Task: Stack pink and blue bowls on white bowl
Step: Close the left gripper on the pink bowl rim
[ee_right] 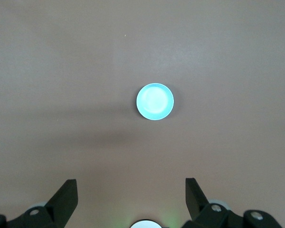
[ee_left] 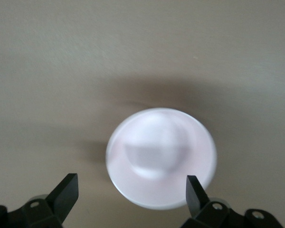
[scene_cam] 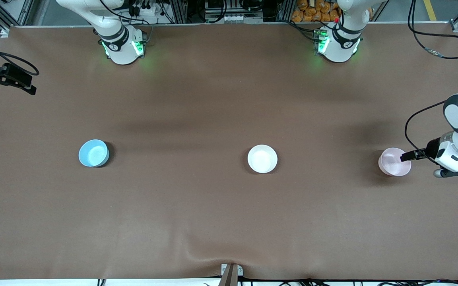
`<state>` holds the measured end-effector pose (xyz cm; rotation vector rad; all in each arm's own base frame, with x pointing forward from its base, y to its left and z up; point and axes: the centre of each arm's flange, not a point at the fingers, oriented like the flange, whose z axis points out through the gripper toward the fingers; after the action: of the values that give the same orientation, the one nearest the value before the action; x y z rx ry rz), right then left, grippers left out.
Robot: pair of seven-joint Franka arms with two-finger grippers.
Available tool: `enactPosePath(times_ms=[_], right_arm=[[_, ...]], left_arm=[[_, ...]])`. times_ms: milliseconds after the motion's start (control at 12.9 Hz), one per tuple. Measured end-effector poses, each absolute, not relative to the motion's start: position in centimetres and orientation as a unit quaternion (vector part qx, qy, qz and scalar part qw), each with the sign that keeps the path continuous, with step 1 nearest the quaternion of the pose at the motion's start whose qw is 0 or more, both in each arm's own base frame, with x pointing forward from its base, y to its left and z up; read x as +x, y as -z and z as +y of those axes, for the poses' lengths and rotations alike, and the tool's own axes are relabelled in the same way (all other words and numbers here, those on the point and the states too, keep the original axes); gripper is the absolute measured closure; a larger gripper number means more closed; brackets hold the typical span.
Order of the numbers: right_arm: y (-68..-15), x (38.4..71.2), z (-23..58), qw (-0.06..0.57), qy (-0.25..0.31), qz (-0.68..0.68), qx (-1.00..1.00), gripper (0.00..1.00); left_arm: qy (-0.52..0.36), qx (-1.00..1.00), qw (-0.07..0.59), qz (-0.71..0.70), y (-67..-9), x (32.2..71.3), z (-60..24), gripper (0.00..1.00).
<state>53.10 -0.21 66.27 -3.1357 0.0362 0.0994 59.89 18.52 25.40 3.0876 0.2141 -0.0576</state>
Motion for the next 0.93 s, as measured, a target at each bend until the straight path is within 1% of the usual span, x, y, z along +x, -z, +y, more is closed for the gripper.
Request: enactPosePath(times_ms=[155, 387, 465, 542, 620, 697, 775, 852, 930], right_arm=[[-66.3, 53.1, -0.4, 0.002, -0.031, 0.013, -0.999, 0.00], [-66.3, 53.1, -0.8, 0.003, -0.032, 0.017, -0.999, 0.00], [-66.2, 53.1, -1.0, 0.003, -0.032, 0.019, -0.999, 0.00], [-66.2, 53.1, -1.2, 0.003, -0.032, 0.021, -0.999, 0.00], [-66.2, 53.1, -1.4, 0.003, -0.032, 0.022, -0.999, 0.00], [-66.2, 53.1, -1.6, 0.003, -0.032, 0.023, -0.999, 0.00], [-66.2, 53.1, -1.6, 0.004, -0.032, 0.023, -0.999, 0.00], [-66.3, 53.1, -1.6, 0.004, -0.031, 0.023, -0.999, 0.00], [-66.3, 53.1, -1.5, 0.004, -0.031, 0.022, -0.999, 0.00]], left_arm=[[0.016, 0.998, 0.025, 0.061, -22.9, 59.5, 20.3, 0.00], [0.014, 0.998, 0.026, 0.059, -22.7, 59.7, 20.2, 0.03], [0.015, 0.998, 0.026, 0.059, -22.7, 59.7, 20.1, 0.11], [0.016, 0.998, 0.026, 0.058, -22.6, 59.6, 20.1, 0.22], [0.017, 0.998, 0.027, 0.058, -22.3, 59.6, 20.1, 0.23], [0.020, 0.998, 0.028, 0.059, -22.1, 59.5, 20.1, 0.28], [0.022, 0.998, 0.028, 0.059, -21.8, 59.5, 20.1, 0.38], [0.023, 0.998, 0.029, 0.059, -21.6, 59.5, 20.1, 0.39], [0.024, 0.998, 0.029, 0.058, -21.5, 59.4, 20.1, 0.48]])
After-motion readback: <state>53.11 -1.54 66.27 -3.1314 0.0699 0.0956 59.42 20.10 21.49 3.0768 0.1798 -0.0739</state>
